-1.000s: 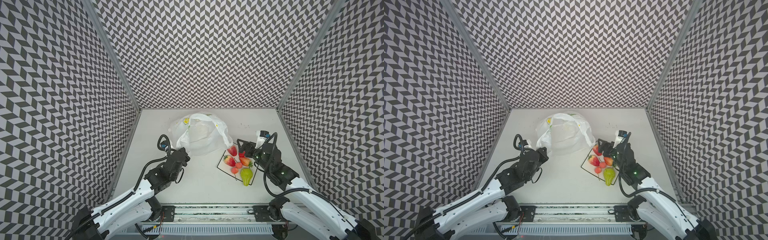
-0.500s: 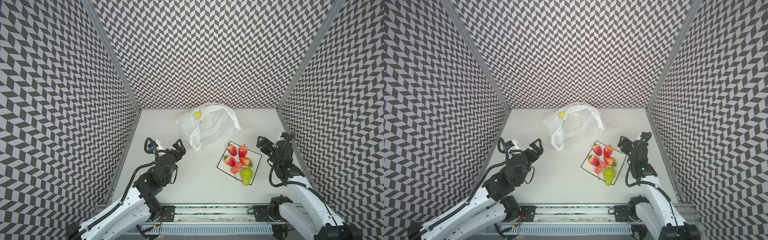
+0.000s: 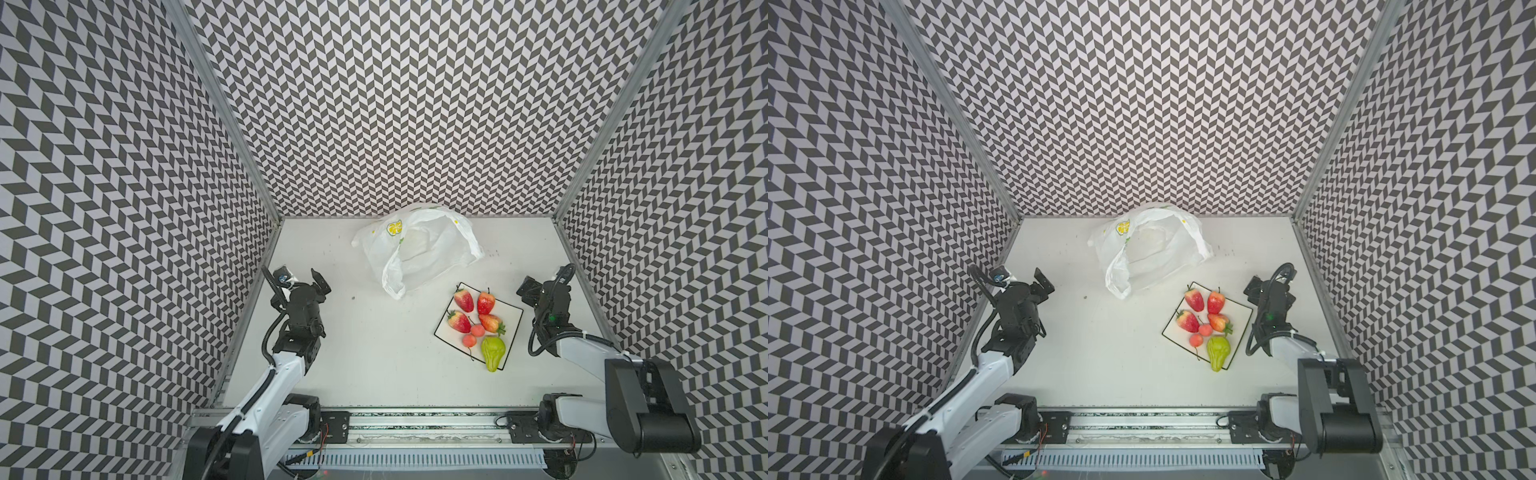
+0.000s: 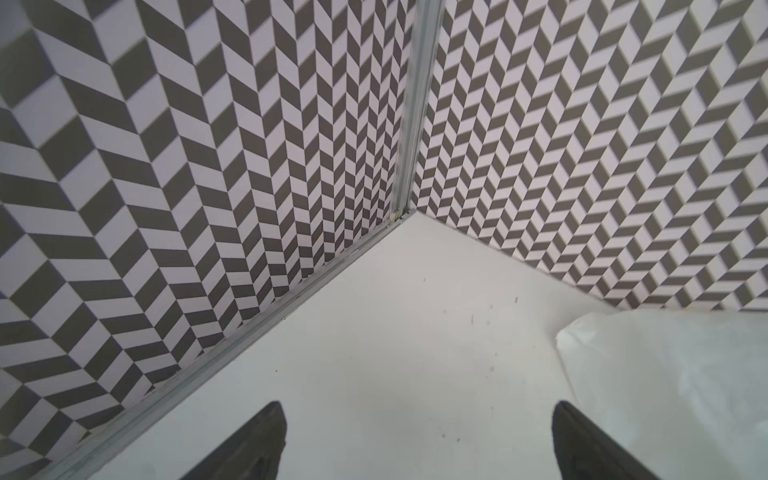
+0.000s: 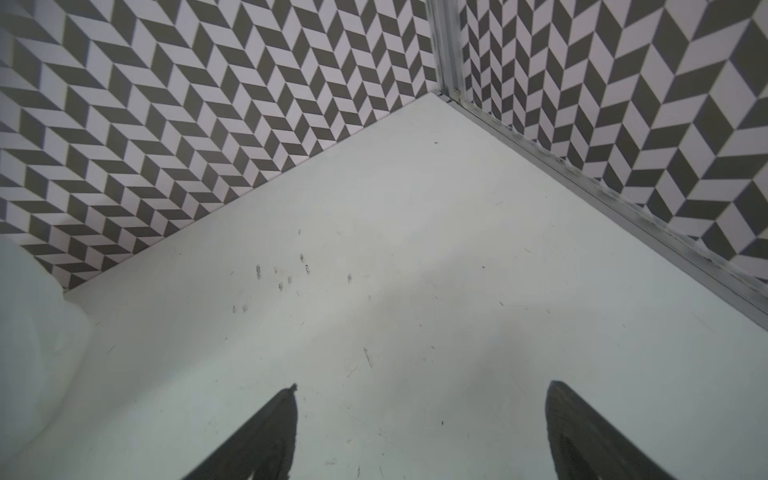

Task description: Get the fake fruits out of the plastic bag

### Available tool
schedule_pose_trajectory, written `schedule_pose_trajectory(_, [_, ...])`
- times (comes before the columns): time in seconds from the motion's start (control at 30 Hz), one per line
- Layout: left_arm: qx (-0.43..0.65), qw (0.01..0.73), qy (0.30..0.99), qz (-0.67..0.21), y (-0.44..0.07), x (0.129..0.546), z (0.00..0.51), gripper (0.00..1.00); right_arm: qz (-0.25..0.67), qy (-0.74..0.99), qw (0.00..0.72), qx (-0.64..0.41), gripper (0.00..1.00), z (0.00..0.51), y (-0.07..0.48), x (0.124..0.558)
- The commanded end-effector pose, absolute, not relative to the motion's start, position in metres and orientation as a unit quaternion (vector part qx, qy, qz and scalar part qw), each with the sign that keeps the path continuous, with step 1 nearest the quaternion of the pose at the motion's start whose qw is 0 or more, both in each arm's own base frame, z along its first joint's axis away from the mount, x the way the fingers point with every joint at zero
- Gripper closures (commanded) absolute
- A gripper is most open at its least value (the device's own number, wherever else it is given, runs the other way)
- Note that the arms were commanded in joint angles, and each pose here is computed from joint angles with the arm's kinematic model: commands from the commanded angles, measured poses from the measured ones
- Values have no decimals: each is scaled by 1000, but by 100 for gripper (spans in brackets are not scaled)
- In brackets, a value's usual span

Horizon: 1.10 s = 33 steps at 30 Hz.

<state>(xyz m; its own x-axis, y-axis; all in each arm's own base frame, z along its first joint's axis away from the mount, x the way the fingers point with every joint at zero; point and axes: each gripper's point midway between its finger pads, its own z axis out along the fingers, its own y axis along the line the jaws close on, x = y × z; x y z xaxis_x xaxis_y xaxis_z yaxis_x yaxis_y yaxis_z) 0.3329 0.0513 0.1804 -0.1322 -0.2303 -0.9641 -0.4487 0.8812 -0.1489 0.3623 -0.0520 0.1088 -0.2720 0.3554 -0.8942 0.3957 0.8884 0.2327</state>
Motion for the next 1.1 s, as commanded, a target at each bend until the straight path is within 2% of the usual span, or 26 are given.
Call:
schedule_pose_trajectory(0.0, [-156,671,721,73,43,351,193,0,-8,755,639,147,8,150,-38,377])
schedule_pose_trajectory(0.23, [-93,694,713,45,26,366,168,0,29,713,697,70,7,165,-14,382])
schedule_pose_trajectory(0.3, [-76,709,700,46,22,363,168,0,47,704,709,14,8,162,4,378])
schedule_pose_trajectory(0.5, [-74,728,680,51,23,363,160,0,43,705,707,18,6,153,3,375])
schedule_pose_trajectory(0.57, [-98,677,727,53,28,379,141,0,40,710,703,23,5,151,1,376])
schedule_pose_trajectory(0.63, [-89,708,697,66,27,371,152,0,37,710,703,25,0,151,2,376])
schedule_pose_trajectory(0.73, [-85,687,719,63,23,377,145,0,34,709,704,25,0,152,2,376])
schedule_pose_trajectory(0.83, [-83,701,705,68,22,373,150,0,32,710,703,26,0,151,2,376])
schedule_pose_trajectory(1.07, [-77,680,727,52,23,386,140,0,31,708,705,27,0,152,1,376])
